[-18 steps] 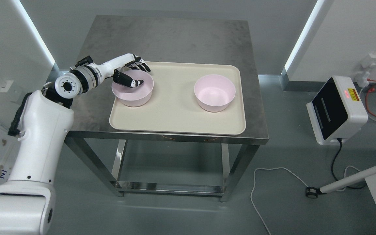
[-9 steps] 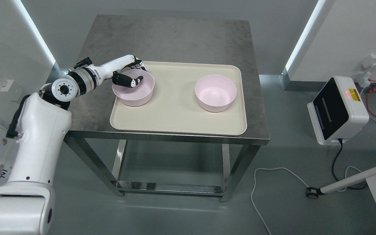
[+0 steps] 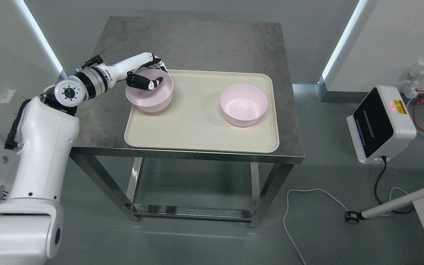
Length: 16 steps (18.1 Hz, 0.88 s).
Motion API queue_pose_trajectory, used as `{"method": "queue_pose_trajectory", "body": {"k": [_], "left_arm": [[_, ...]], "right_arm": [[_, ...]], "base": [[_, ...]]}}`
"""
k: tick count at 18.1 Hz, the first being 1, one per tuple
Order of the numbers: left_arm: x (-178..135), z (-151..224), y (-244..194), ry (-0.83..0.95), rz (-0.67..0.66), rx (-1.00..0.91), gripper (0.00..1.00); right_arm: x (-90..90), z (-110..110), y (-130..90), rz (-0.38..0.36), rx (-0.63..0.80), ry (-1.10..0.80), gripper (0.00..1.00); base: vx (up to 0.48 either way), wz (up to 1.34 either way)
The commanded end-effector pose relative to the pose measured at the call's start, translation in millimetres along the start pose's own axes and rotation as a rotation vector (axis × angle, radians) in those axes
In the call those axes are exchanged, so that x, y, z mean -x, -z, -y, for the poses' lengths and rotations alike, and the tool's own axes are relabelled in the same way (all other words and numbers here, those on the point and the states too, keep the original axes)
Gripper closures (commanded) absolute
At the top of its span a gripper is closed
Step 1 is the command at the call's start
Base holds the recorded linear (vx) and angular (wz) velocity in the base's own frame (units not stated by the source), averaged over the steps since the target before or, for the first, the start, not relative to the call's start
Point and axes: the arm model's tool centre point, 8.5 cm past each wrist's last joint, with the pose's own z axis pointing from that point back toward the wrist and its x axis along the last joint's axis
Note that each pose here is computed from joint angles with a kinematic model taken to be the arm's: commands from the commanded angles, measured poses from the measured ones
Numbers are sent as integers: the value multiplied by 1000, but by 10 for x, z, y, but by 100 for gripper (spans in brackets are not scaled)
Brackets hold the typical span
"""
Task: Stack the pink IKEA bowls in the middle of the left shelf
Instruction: 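Carry the pink bowl over the other pink bowl and lower it in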
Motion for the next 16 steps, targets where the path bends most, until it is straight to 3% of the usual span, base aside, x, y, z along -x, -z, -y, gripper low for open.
{"method": "queue_pose_trajectory", "body": {"k": [1, 2, 7, 11, 16], "left_arm": [[-838, -107, 297, -36, 188, -22, 100], [-1034, 6, 410, -39, 228, 1, 100], [-1408, 586, 732, 96, 231, 193, 99], [-1719, 1018, 950, 204, 260, 203, 99], [-1876, 1014, 1073, 172, 225, 192, 99]], "right_arm": [[74, 114, 6, 3, 18, 11, 0], [72, 115, 6, 4, 18, 13, 0], [74, 114, 6, 3, 18, 11, 0], [74, 114, 6, 3, 18, 11, 0], [74, 115, 6, 3, 18, 13, 0]], "base": [[0, 0], [0, 0], [0, 0], [0, 0], [0, 0]]}}
